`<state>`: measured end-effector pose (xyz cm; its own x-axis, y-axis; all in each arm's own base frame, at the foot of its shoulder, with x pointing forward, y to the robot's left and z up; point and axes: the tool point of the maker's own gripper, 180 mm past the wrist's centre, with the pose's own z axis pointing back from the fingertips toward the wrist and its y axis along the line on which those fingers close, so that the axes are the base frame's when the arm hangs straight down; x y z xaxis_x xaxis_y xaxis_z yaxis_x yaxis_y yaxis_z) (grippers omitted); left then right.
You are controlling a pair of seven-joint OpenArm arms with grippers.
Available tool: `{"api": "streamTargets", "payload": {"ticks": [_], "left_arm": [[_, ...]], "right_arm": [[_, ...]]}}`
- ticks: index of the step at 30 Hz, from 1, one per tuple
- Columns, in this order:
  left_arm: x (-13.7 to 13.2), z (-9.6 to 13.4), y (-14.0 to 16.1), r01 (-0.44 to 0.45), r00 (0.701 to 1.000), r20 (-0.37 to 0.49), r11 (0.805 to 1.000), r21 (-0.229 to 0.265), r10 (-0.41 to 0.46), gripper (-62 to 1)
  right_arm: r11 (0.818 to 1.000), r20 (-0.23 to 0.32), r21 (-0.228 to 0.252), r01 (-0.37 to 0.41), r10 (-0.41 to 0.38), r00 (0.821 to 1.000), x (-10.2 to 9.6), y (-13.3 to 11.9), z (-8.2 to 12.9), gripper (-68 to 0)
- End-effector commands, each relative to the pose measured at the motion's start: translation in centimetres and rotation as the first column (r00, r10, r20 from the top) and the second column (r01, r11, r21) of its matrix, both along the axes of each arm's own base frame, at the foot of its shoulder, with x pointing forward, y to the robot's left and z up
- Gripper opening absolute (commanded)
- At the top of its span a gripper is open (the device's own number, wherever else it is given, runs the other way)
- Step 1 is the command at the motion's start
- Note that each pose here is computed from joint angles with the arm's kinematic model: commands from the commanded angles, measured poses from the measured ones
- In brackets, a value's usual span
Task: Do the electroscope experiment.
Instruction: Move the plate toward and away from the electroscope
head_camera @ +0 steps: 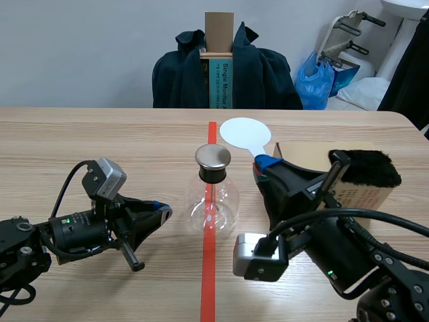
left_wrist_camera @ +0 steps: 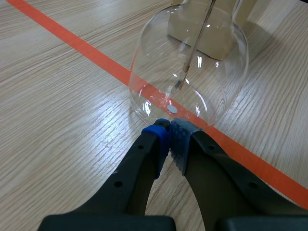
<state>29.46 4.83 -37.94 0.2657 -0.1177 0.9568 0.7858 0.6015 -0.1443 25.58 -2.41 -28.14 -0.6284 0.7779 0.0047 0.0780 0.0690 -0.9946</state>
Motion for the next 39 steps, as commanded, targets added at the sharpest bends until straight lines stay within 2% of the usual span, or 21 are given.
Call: {"api": "streamTargets", "payload": {"ticks": [1,6,10,14,17,27,31,39], "left_arm": [[0.7,1.4,-0.4,-0.003,0.999,0.036,0.999,-0.037,0.004,-57.9],[0.7,1.4,-0.4,-0.003,0.999,0.036,0.999,-0.037,0.004,-57.9],[0.7,1.4,-0.4,-0.003,0.999,0.036,0.999,-0.037,0.004,-57.9],[0.6,1.2,-0.4,-0.002,1.0,0.031,1.0,-0.03,0.003,-57.9],[0.6,1.2,-0.4,-0.002,1.0,0.031,1.0,-0.03,0.003,-57.9],[0.6,1.2,-0.4,-0.002,1.0,0.031,1.0,-0.031,0.003,-57.9],[0.6,1.3,-0.4,-0.004,1.0,0.031,0.999,-0.033,0.005,-57.9],[0.7,1.3,-0.4,-0.004,0.999,0.033,0.999,-0.035,0.005,-57.9]], "right_arm": [[1.0,0.029,-0.001,-0.018,0.018,0.999,0.0,0.0,0.8,-66.7],[0.994,0.027,-0.01,-0.104,0.105,0.994,-1.0,1.2,0.7,-66.7],[0.99,0.014,-0.012,-0.139,0.139,0.99,-1.4,1.6,0.5,-66.7],[0.989,0.014,-0.013,-0.151,0.151,0.988,-1.6,1.7,0.5,-66.7],[0.987,-0.007,-0.01,-0.158,0.158,0.987,-1.6,1.8,0.2,-66.7],[0.986,-0.007,-0.011,-0.165,0.165,0.986,-1.7,1.9,0.2,-66.7],[0.991,-0.009,-0.008,-0.13,0.13,0.991,-1.3,1.5,0.2,-66.7],[1.0,-0.018,0.002,0.025,-0.025,1.0,0.6,-0.6,0.2,-66.7]]}}
